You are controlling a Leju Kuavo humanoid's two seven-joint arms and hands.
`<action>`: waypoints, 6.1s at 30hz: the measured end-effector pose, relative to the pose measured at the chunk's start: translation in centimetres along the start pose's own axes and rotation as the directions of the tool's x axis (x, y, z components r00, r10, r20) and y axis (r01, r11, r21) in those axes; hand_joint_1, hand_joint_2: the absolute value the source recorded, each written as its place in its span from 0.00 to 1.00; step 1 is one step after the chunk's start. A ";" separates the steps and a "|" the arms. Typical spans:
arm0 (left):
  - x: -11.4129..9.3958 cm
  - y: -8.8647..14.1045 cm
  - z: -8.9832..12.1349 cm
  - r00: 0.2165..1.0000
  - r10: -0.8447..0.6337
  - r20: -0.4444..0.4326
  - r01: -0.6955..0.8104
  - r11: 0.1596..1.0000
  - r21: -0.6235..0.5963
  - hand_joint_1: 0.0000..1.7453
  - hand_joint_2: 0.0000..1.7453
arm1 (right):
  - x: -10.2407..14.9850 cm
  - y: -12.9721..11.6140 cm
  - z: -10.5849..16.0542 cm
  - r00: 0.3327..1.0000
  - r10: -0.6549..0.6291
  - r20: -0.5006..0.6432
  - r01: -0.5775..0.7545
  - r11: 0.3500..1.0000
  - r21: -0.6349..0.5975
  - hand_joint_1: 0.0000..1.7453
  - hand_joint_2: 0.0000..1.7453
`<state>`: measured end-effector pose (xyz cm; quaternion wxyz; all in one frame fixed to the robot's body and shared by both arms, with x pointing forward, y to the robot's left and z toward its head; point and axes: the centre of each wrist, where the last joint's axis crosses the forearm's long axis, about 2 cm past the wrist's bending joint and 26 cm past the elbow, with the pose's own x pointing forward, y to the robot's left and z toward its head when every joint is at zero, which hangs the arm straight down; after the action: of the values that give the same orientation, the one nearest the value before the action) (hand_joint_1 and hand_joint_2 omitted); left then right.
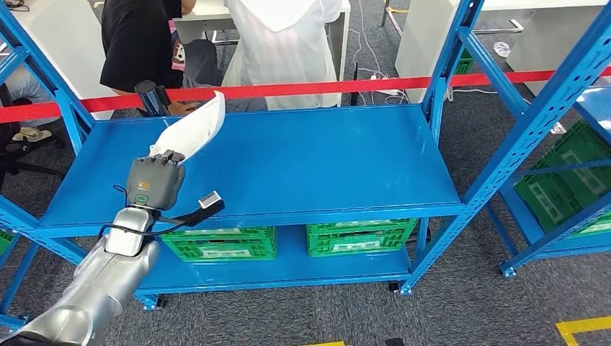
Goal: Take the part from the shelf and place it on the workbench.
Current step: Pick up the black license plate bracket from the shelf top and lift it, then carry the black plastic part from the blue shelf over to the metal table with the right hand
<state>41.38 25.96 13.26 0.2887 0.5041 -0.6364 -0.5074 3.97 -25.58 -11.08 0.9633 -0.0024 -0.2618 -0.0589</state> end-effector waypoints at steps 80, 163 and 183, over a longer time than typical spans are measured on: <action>12.2 5.7 12.1 0.177 0.935 0.309 -0.961 0.232 -0.153 1.00 1.00 | 0.9 -0.6 -0.4 0.990 0.137 -0.037 -0.134 0.988 0.078 0.00 0.00; 12.4 5.3 12.8 0.269 0.935 0.231 -0.940 0.307 -0.147 1.00 1.00 | 0.7 -0.3 -0.4 0.985 0.168 -0.025 -0.164 0.980 0.112 0.00 0.00; 13.0 5.4 10.9 0.198 0.950 0.240 -0.942 0.252 -0.223 1.00 1.00 | 1.2 -0.7 -0.6 0.977 0.208 -0.039 -0.202 0.973 0.113 0.00 0.00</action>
<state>25.69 17.60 12.97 0.4349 -0.0868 -0.8416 -0.3082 5.15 -26.45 -11.00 0.9693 0.0243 -0.2384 0.0550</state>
